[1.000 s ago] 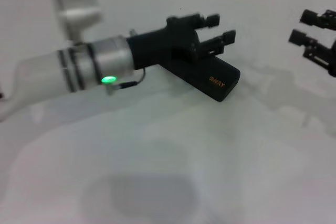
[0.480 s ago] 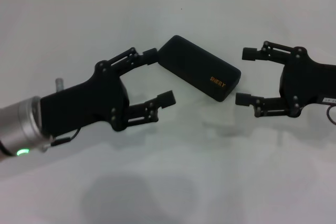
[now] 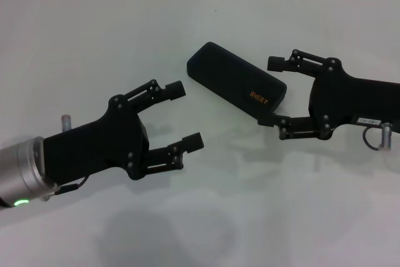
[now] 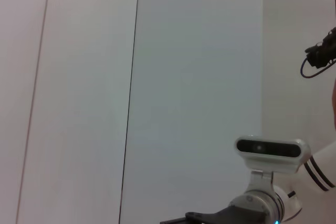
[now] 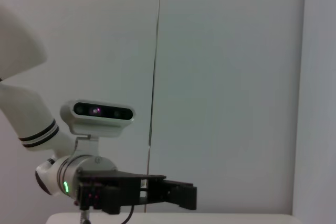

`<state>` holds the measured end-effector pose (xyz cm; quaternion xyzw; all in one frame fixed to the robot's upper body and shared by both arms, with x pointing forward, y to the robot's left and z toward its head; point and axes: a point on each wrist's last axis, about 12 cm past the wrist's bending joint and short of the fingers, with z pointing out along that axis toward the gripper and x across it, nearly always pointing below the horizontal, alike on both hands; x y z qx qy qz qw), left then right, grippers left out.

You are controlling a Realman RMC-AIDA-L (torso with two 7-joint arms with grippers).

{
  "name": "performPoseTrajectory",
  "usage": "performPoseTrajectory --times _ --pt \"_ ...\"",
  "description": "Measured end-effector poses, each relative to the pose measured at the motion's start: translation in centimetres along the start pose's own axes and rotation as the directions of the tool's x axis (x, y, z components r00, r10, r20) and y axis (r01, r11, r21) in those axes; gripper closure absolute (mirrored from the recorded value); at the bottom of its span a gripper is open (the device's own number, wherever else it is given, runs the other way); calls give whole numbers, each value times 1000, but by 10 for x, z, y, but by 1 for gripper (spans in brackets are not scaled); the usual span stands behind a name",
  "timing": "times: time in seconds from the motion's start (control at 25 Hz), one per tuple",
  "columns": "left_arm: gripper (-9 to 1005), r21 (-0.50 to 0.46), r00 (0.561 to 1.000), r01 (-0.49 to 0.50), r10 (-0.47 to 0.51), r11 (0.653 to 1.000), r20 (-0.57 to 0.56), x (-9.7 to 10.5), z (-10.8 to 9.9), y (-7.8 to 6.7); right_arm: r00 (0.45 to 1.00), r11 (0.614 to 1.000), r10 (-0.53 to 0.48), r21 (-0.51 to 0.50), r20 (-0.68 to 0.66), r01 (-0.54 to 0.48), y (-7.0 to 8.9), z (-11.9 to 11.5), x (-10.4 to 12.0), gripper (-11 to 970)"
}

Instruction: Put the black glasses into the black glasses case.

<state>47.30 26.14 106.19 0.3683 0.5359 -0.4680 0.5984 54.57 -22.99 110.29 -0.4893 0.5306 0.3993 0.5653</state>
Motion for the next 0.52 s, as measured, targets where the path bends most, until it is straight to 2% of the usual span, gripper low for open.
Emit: performPoseTrajectory --times 0.24,0.52 --pt "121 33 998 -11 12 999 -57 -1 -7 3 1000 999 -23 25 8 23 0 3 4 59" --pt "121 37 998 -33 36 999 -60 -5 -7 7 991 981 -76 184 111 54 4 1 13 59"
